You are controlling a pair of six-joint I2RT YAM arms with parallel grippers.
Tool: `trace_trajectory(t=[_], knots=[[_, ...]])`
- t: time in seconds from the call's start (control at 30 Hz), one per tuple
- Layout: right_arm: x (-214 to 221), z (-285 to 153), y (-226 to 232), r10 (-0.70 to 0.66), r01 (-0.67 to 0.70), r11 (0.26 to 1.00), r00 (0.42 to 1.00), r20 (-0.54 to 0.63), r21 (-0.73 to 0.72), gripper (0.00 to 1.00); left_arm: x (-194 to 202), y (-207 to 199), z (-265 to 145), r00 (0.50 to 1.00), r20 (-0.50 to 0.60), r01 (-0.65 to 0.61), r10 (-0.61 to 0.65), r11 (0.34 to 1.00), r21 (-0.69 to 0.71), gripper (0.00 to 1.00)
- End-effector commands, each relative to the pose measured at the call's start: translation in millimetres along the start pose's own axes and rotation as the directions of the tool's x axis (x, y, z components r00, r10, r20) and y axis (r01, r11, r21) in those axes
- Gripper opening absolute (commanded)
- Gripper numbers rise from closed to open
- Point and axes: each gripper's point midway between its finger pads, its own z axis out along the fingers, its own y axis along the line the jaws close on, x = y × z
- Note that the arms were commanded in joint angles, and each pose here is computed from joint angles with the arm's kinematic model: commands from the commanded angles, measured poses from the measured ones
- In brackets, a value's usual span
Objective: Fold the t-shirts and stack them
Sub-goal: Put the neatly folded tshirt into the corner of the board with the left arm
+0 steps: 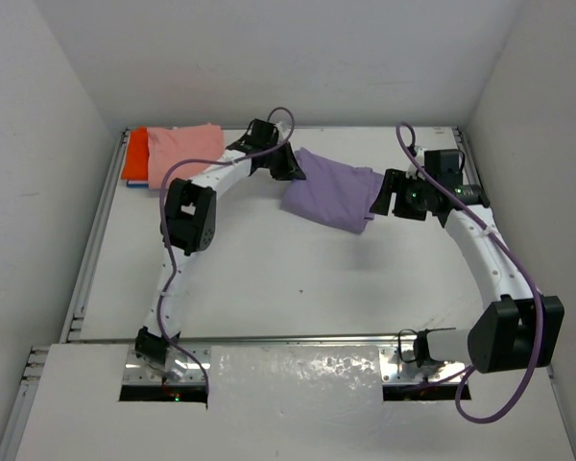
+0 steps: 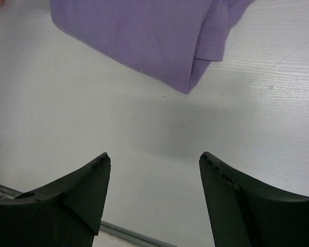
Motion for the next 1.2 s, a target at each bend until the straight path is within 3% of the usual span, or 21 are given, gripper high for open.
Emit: trace_trajectory(t=[0.0,0.3,0.5,0.8,1.17], knots=[[-13,-6,2,-0.003,0.003,1.0,0.999,0.042,0.0,0.69,-48,-36,-47,0.99,0.13,-0.065,0.06,0.997,0.029,0.0],[-20,-6,4,0.004,-0.004,1.0,0.999,0.053,-0.004,0.69,-47,-12,-62,0.991,0.11,-0.072,0.08,0.995,-0.073,0.0],[-16,-5,3,0.008,-0.008,1.0,0.999,0.042,-0.004,0.69,-74,-5,-86,0.976,0.174,-0.107,0.131,0.984,-0.142,0.0],[-13,-4,5,0.014,-0.014,1.0,1.0,0.024,-0.012,0.68,-109,-4,-126,0.951,0.247,-0.166,0.186,0.981,-0.101,0.0],[-12,-2,5,0.014,-0.014,1.0,1.0,0.021,-0.017,0.68,-139,36,-194,0.93,0.338,-0.093,0.144,0.982,-0.162,0.0]])
